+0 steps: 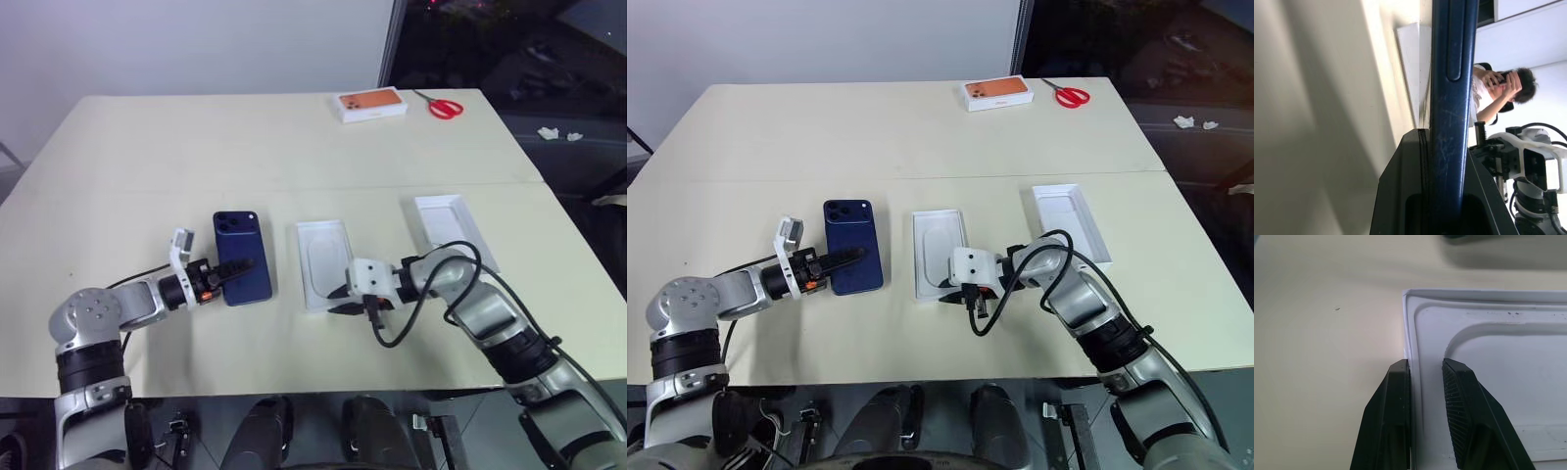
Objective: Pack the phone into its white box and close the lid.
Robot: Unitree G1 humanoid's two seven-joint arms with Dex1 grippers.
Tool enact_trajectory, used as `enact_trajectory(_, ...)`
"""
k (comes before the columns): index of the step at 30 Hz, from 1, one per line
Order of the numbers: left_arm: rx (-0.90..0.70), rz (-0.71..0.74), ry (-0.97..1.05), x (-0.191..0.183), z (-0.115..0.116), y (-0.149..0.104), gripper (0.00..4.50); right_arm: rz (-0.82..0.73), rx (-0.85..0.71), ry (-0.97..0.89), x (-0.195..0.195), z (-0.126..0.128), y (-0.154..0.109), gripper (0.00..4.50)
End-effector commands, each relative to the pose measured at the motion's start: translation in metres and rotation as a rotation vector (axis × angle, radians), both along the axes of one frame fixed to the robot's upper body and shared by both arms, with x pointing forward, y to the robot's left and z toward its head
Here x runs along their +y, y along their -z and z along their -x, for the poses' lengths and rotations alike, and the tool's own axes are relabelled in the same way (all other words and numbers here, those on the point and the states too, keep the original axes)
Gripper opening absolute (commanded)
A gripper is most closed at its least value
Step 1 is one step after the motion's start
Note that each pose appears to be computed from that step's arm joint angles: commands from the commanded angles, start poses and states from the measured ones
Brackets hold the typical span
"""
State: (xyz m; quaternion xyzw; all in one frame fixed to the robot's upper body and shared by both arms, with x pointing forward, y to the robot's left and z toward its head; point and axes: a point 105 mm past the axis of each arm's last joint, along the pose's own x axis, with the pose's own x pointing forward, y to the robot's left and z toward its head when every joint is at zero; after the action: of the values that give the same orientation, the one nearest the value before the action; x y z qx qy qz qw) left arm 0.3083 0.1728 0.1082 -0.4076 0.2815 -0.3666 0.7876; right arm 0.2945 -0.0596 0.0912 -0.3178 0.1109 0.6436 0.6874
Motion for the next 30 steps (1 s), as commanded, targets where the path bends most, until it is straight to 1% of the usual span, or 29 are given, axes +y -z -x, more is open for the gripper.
enact_trajectory(1, -0.105, 0.025, -0.026, 0.010, -0.009, -0.031, 0.00, -0.046, -0.022, 0.012, 0.030, -0.005, 0.002, 0.90)
enact_trajectory(3, -0.121, 0.020, -0.043, 0.017, -0.012, -0.038, 0.00, -0.077, -0.018, 0.010, 0.049, -0.005, 0.001, 0.90)
enact_trajectory(6, -0.133, 0.019, -0.052, 0.024, -0.014, -0.047, 0.00, -0.075, 0.014, 0.004, 0.060, -0.005, 0.006, 0.90)
enact_trajectory(9, -0.124, 0.019, -0.046, 0.025, -0.013, -0.049, 0.00, -0.079, 0.030, 0.013, 0.063, -0.007, 0.005, 1.84)
enact_trajectory(12, -0.118, 0.023, -0.042, 0.025, -0.012, -0.049, 0.00, -0.070, 0.020, 0.011, 0.062, -0.008, 0.005, 3.33)
enact_trajectory(14, -0.107, 0.013, -0.013, 0.017, -0.009, -0.044, 0.00, -0.087, 0.029, 0.033, 0.053, -0.012, -0.006, 4.26)
enact_trajectory(17, -0.098, 0.019, 0.032, -0.001, -0.007, -0.037, 0.00, -0.166, 0.072, 0.041, 0.035, -0.011, -0.039, 4.26)
enact_trajectory(21, -0.094, 0.027, 0.069, -0.017, -0.007, -0.033, 0.00, -0.215, 0.124, 0.044, 0.013, -0.006, -0.062, 4.26)
enact_trajectory(23, -0.078, 0.026, 0.071, -0.027, -0.016, -0.029, 0.00, -0.239, 0.130, 0.121, -0.015, -0.015, -0.075, 4.26)
enact_trajectory(25, -0.033, 0.020, 0.078, -0.037, -0.023, -0.019, 0.00, -0.221, 0.101, 0.210, -0.039, -0.027, -0.078, 4.26)
enact_trajectory(30, 0.017, 0.005, 0.109, -0.046, -0.026, -0.006, 0.00, -0.185, 0.090, 0.249, -0.053, -0.031, -0.072, 4.26)
